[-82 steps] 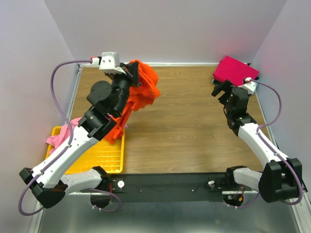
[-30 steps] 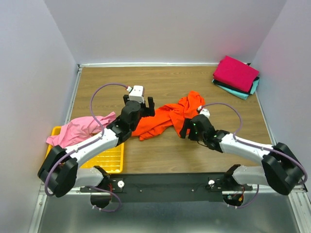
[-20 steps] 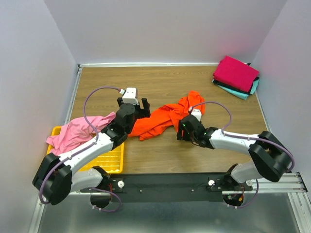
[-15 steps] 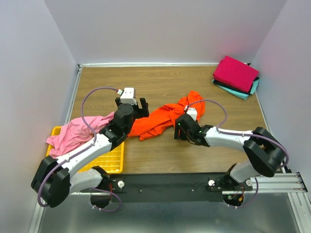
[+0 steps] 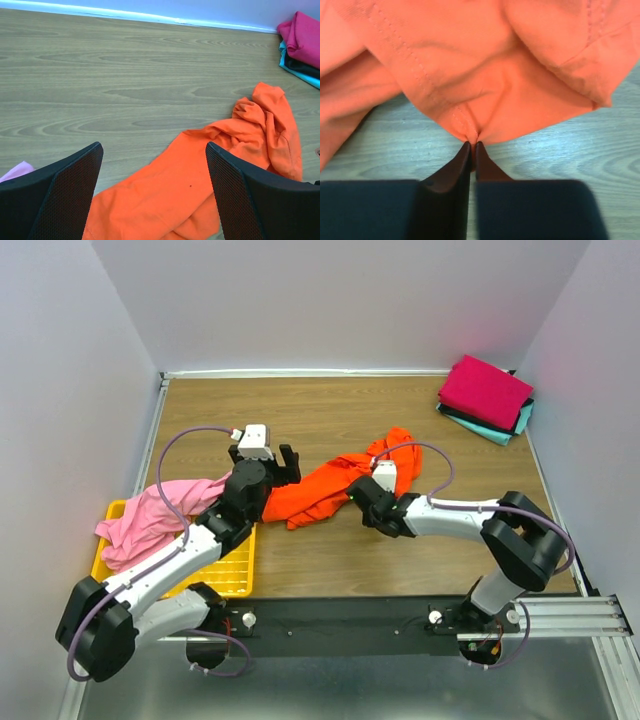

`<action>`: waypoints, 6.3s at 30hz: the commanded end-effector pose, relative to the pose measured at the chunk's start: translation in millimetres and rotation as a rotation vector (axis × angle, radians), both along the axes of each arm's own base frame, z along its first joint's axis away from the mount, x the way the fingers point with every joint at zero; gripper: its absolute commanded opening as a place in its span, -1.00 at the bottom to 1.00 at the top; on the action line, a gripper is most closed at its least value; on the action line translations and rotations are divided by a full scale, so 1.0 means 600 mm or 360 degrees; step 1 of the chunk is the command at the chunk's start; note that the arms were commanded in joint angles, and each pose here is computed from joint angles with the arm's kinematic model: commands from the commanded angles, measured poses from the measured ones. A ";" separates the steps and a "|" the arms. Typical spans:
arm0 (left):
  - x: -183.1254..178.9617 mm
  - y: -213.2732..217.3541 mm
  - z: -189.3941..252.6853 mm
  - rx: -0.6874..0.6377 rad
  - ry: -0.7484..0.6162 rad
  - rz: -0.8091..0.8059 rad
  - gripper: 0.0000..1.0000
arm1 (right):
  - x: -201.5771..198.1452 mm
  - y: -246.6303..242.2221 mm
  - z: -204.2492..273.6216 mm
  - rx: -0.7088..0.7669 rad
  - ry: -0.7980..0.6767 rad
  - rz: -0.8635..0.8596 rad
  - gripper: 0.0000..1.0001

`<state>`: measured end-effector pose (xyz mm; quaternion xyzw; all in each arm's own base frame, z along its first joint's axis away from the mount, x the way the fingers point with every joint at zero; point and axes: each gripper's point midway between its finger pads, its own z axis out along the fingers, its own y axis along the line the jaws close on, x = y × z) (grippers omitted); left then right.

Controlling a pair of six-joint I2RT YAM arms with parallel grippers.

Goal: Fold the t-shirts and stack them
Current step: Flatten the tshirt out

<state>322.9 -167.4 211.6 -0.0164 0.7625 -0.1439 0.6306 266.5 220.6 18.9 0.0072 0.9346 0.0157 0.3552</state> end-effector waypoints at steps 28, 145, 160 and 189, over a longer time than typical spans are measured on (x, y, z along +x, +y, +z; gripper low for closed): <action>0.036 -0.033 -0.118 0.0198 0.0292 -0.0021 0.80 | 0.124 -0.509 0.401 -0.0255 -0.0760 -0.1187 -0.99; 0.136 0.065 0.436 0.0131 -0.0932 0.0240 -1.00 | 0.298 -0.409 0.803 0.0158 -0.1523 -0.0589 -0.99; -0.144 0.120 0.547 -0.0147 -0.1350 -0.0098 -1.00 | -0.002 -0.401 0.993 0.0280 -0.2074 -0.0434 -0.99; 0.136 0.088 0.380 0.0057 -0.1012 0.0331 -1.00 | 0.263 -0.458 0.762 0.0061 -0.1701 -0.0834 -0.99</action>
